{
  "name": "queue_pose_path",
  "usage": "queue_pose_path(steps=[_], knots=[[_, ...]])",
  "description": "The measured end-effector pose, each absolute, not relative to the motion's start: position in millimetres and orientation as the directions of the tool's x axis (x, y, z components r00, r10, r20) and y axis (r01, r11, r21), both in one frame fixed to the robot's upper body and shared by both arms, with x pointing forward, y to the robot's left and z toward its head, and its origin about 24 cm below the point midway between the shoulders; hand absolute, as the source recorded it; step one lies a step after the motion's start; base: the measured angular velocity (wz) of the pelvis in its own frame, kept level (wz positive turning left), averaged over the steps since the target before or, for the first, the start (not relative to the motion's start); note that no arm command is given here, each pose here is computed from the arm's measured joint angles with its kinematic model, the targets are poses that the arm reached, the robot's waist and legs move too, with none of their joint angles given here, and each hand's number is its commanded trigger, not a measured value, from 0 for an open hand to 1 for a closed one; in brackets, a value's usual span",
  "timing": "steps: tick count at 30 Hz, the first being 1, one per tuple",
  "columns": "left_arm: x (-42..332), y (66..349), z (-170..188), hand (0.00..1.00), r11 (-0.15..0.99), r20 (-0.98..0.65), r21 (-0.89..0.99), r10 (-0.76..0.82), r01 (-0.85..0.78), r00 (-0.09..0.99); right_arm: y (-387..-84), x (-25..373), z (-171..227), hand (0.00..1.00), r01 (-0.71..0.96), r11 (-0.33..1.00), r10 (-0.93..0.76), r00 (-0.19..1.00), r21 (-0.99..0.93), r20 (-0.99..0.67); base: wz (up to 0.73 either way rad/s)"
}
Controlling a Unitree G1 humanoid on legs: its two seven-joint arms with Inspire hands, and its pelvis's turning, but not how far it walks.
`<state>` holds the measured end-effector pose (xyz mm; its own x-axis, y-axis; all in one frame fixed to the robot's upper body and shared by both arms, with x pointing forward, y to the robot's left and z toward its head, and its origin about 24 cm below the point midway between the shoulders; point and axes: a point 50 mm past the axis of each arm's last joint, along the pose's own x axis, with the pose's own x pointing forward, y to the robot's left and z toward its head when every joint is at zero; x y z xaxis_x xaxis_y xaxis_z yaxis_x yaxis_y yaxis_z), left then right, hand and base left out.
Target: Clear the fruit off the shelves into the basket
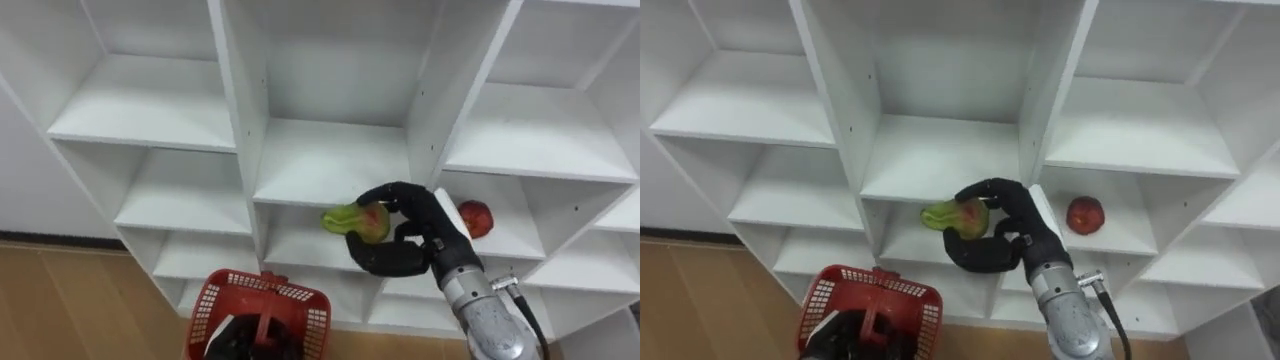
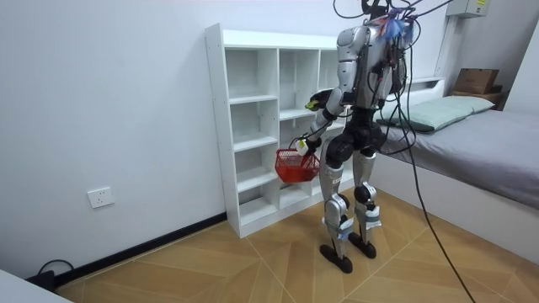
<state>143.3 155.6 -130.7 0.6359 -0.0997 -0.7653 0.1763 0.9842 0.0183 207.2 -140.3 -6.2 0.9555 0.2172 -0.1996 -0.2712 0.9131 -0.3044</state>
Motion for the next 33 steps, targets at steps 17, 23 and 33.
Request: queue_pose_path(steps=[17, 23, 33], knots=[[143, 159, -129, 1.00, 0.984, -0.750, 0.031, -0.095, 0.177, 0.655, -145, 174, -36, 1.00, -0.368, 0.874, 0.248, 0.899, -0.317, -0.362, -0.10], [146, 160, -127, 1.00, 0.981, -0.730, 0.054, -0.089, 0.186, 0.678, -151, 171, -51, 1.00, -0.370, 0.871, 0.218, 0.881, -0.323, -0.419, -0.03], [156, 161, -122, 1.00, 0.967, -0.708, 0.091, -0.105, 0.238, 0.699, -157, 169, -69, 1.00, -0.373, 0.859, 0.173, 0.856, -0.352, -0.487, 0.03]])
